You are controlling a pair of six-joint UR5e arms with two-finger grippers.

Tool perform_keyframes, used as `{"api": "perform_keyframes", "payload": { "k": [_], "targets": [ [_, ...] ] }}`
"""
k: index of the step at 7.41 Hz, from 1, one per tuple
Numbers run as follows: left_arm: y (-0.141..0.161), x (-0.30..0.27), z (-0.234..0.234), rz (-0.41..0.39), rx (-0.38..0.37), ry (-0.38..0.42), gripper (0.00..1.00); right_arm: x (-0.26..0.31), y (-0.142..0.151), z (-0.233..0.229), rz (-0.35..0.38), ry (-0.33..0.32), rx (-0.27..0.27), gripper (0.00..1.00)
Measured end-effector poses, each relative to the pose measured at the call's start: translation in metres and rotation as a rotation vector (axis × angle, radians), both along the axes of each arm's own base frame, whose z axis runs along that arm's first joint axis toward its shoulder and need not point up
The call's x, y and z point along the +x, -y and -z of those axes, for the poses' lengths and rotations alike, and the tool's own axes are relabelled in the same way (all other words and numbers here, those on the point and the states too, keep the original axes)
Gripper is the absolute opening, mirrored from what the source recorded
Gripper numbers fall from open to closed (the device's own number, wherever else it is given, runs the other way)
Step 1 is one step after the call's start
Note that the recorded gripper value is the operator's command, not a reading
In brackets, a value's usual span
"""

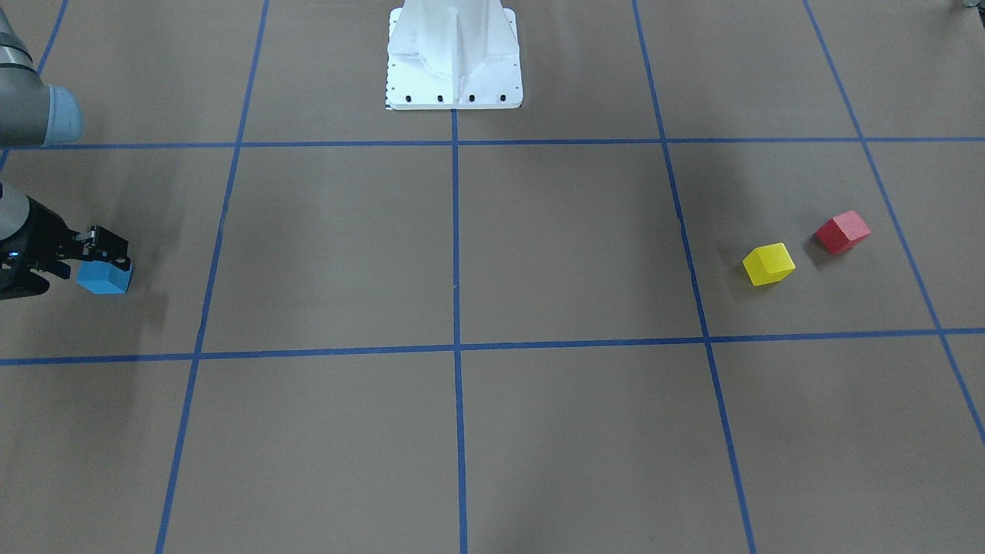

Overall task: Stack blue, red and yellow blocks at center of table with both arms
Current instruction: 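Lower the right gripper onto the blue cube and close it, then carry the blue cube with the right gripper to the table center and release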

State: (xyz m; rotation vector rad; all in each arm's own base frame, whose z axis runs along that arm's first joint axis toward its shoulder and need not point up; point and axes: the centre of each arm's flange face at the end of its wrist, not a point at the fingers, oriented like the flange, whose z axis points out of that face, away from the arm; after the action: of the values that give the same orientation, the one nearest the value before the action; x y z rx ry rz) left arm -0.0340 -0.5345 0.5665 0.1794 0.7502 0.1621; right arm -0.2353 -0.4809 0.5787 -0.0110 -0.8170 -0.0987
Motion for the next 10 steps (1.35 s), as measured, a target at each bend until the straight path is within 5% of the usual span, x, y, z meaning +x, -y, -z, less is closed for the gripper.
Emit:
{"api": "perform_keyframes", "payload": {
  "k": [1, 2, 3, 8, 10],
  "targets": [
    [0.000, 0.000, 0.001, 0.000, 0.001, 0.000, 1.00, -0.003, -0.001, -0.007, 0.005, -0.013, -0.004, 0.92],
    [0.000, 0.000, 0.001, 0.000, 0.001, 0.000, 1.00, -0.004, -0.001, -0.010, 0.006, -0.019, -0.007, 0.57],
    [0.000, 0.000, 0.001, 0.000, 0.002, 0.000, 1.00, -0.005, -0.001, -0.011, 0.005, -0.020, -0.010, 0.01],
    [0.000, 0.000, 0.001, 0.000, 0.002, -0.002, 1.00, -0.021, 0.024, 0.037, 0.010, 0.028, 0.038, 0.00],
    [0.001, 0.000, 0.001, -0.001, 0.007, -0.001, 1.00, -0.050, 0.072, 0.120, 0.012, 0.027, 0.007, 0.00]
  ]
}}
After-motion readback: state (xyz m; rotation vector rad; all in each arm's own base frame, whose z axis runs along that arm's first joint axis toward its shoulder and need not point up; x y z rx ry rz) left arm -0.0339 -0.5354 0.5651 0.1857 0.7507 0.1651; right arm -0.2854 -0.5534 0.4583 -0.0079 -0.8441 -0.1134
